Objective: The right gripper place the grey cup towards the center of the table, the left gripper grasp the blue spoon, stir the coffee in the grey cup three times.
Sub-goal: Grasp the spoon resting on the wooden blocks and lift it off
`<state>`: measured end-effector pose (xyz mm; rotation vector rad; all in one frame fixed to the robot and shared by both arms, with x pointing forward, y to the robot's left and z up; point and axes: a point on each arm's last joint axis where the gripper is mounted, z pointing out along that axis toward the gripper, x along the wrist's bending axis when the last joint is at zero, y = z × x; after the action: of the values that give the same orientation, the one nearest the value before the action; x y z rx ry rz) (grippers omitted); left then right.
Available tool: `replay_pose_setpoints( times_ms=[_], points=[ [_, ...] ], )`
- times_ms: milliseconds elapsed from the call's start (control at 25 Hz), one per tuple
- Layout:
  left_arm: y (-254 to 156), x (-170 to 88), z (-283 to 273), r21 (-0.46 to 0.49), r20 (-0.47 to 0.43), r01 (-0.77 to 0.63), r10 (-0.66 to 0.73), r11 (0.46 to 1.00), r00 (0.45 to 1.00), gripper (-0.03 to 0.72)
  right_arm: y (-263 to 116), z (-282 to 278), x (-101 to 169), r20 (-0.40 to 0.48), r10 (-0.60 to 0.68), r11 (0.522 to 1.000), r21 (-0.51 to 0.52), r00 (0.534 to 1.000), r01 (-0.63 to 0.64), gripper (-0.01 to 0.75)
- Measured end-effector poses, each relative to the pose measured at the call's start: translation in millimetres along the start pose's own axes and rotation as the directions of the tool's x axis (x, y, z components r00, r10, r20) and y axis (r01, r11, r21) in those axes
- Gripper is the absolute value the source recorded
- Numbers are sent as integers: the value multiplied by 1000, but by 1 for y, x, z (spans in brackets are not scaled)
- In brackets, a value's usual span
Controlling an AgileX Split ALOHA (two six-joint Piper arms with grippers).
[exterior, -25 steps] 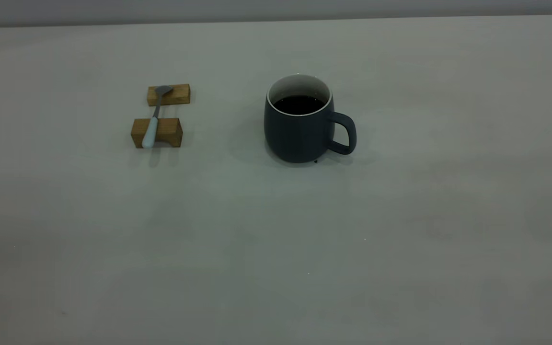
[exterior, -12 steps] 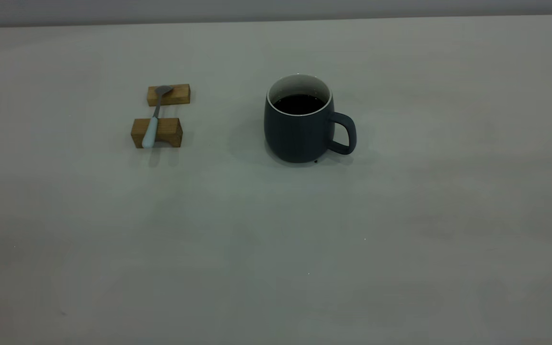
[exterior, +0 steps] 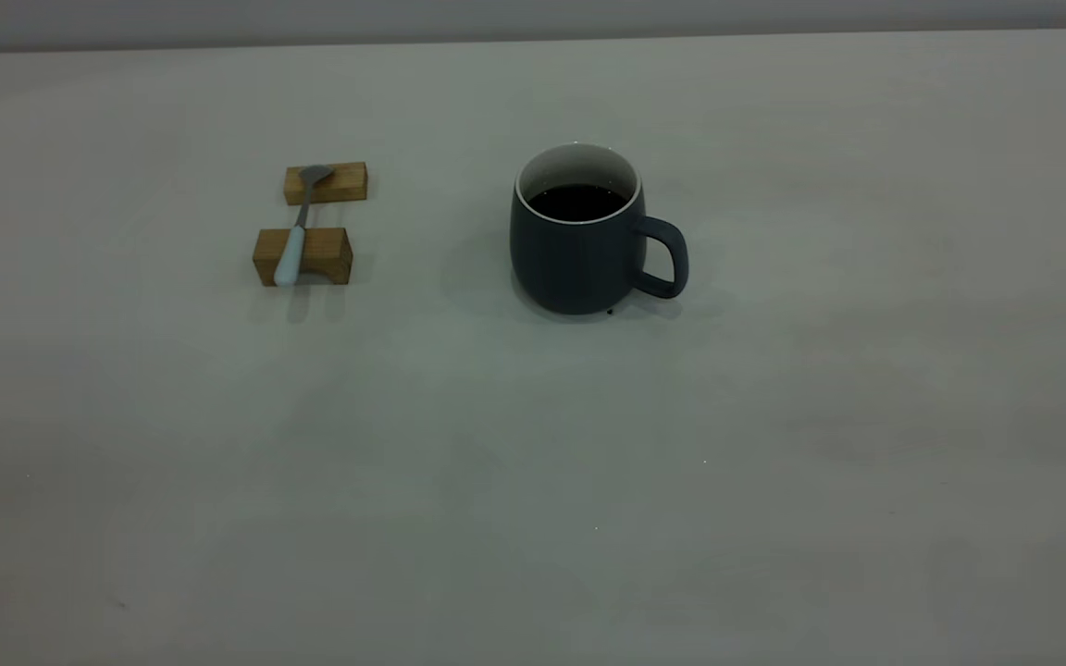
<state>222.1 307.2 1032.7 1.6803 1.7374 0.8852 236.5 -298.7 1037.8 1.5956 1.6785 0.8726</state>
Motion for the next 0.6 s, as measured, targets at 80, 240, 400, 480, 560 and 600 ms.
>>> replay_pose_setpoints(
  times_ms=[80, 240, 400, 480, 560, 600],
  points=[
    [0, 1, 0, -1, -16, -5, 5, 1000, 1000, 508, 0, 0, 0, 0, 0, 1000, 0, 1000, 0, 235],
    [1, 3, 0, -9, -28, -8, 8, 1000, 1000, 533, 0, 0, 0, 0, 0, 1000, 0, 1000, 0, 235],
    [26, 7, 4, -20, -76, 34, -35, 999, 996, 574, 0, 0, 0, 0, 0, 1000, 0, 1000, 0, 236],
    [48, 8, 18, 19, -97, 33, -32, 999, 995, 602, 0, 0, 0, 0, 0, 1000, 0, 1000, 0, 237],
    [71, 7, 36, 48, -96, 19, -14, 999, 995, 636, 0, 0, 0, 0, 0, 1000, 0, 1000, 0, 237],
    [83, 6, 48, 58, -88, 11, -6, 998, 996, 649, 0, 0, 0, 0, 0, 1000, 0, 1000, 0, 237]
  ],
)
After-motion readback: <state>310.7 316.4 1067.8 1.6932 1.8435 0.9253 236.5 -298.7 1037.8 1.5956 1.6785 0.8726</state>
